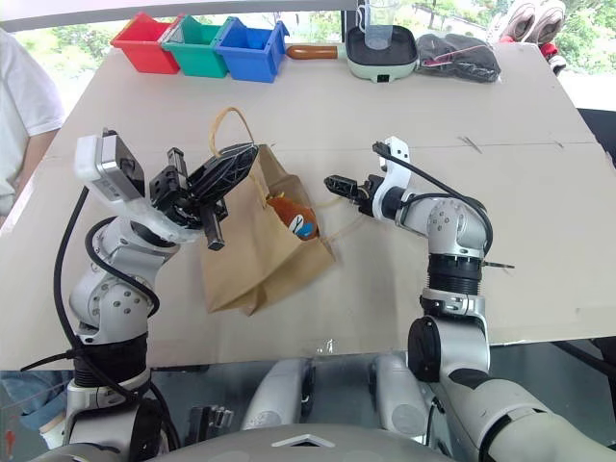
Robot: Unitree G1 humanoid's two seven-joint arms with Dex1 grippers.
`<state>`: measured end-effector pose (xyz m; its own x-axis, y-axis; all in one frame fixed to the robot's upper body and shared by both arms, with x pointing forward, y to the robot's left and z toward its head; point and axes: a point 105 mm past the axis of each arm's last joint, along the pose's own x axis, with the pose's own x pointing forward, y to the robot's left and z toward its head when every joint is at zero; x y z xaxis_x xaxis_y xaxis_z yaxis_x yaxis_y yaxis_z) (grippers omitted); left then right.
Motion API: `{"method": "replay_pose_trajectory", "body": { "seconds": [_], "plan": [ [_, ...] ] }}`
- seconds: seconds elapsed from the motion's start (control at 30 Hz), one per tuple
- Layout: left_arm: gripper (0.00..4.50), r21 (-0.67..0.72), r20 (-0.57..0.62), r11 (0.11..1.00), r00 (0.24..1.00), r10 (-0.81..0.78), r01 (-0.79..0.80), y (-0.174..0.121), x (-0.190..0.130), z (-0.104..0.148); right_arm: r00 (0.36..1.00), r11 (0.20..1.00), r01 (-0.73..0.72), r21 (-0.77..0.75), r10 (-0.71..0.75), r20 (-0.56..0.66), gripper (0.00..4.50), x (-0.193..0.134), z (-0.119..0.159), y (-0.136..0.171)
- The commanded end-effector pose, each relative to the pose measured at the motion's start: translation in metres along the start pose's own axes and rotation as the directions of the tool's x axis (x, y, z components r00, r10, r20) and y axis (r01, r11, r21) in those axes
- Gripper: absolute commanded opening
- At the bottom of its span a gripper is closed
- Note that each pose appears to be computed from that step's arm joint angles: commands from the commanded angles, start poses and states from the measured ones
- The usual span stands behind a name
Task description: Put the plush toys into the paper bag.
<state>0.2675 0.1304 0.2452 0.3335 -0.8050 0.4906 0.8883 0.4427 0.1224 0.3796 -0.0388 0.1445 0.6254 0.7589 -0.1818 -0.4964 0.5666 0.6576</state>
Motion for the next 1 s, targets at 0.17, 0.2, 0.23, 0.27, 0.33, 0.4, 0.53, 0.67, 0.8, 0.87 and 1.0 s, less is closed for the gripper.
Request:
{"method": "replay_pose_trajectory", "body": {
  "seconds": [0.17,0.2,0.23,0.27,0.33,0.4,0.53,0.67,0.8,0.87,1.0],
  "plan": [
    [0.0,0.067,0.028,0.998,0.999,0.018,-0.02,-0.003,-0.003,0.019,0.959,0.959,-0.285,0.003,0.285,-0.01,0.19,-0.012,0.002,0.044],
    [0.0,0.068,0.028,0.997,0.999,0.022,-0.024,-0.002,-0.004,0.02,0.954,0.954,-0.301,0.007,0.301,-0.011,0.09,-0.015,0.001,0.047],
    [0.0,0.07,0.029,0.997,0.999,0.026,-0.028,-0.001,-0.004,0.02,0.95,0.95,-0.311,0.009,0.311,-0.015,0.09,-0.017,0.0,0.049],
    [0.0,0.07,0.03,0.997,0.999,0.029,-0.031,0.0,-0.005,0.02,0.948,0.948,-0.318,0.008,0.318,-0.02,0.09,-0.019,-0.001,0.05],
    [0.0,0.069,0.033,0.997,0.999,0.035,-0.037,0.003,-0.005,0.021,0.942,0.943,-0.334,0.01,0.334,-0.023,0.09,-0.024,-0.003,0.053],
    [0.0,0.07,0.039,0.997,0.998,0.039,-0.042,0.008,-0.005,0.021,0.935,0.935,-0.354,0.002,0.354,-0.011,0.09,-0.031,0.0,0.058],
    [0.0,0.075,0.073,0.996,0.996,0.047,-0.053,0.021,-0.003,0.03,0.878,0.881,-0.47,-0.045,0.472,0.082,0.09,-0.055,0.029,0.089],
    [0.0,0.091,0.085,0.995,0.996,0.039,-0.046,0.037,-0.002,0.04,0.846,0.856,-0.498,-0.138,0.515,0.138,0.09,-0.077,0.055,0.117],
    [0.0,0.1,0.096,0.995,0.995,0.017,-0.027,0.052,0.001,0.047,0.856,0.871,-0.435,-0.227,0.478,0.196,0.09,-0.091,0.079,0.134],
    [0.0,0.097,0.105,0.995,0.994,0.004,-0.014,0.058,0.004,0.049,0.876,0.894,-0.362,-0.263,0.423,0.233,0.09,-0.095,0.091,0.138],
    [0.0,0.073,0.107,0.997,0.994,-0.004,-0.004,0.067,0.004,0.039,0.908,0.916,-0.23,-0.328,0.323,0.266,0.09,-0.103,0.101,0.138]
  ]
}}
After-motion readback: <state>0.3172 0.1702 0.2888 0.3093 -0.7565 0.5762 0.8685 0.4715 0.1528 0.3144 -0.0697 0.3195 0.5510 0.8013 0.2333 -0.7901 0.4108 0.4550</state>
